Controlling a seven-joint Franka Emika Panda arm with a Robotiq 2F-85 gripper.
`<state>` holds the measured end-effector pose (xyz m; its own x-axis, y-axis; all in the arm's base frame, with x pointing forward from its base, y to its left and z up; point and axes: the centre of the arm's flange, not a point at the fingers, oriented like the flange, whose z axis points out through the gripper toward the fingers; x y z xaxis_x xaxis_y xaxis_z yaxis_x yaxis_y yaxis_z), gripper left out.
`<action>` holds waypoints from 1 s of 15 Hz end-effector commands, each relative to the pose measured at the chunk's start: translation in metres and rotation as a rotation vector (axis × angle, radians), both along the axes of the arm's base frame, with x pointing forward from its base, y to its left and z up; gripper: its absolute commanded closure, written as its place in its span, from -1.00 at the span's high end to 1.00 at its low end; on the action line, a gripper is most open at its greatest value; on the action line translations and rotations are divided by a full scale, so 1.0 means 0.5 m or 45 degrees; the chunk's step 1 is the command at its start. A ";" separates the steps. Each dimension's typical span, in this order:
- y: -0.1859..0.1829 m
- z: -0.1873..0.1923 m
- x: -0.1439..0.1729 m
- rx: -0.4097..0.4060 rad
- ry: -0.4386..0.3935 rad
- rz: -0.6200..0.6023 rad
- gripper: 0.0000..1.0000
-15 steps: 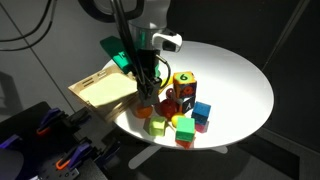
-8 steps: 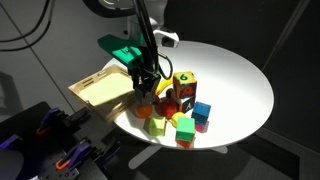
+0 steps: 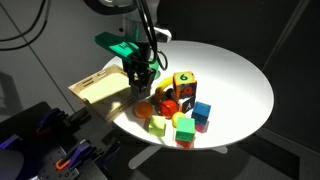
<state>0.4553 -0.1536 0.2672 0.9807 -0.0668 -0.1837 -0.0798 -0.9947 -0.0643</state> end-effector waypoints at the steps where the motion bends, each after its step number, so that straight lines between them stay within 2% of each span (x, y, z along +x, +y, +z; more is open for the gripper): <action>1: 0.008 0.023 0.006 0.004 0.001 0.059 -0.35; 15: 0.012 0.023 0.008 0.018 -0.003 0.118 -0.35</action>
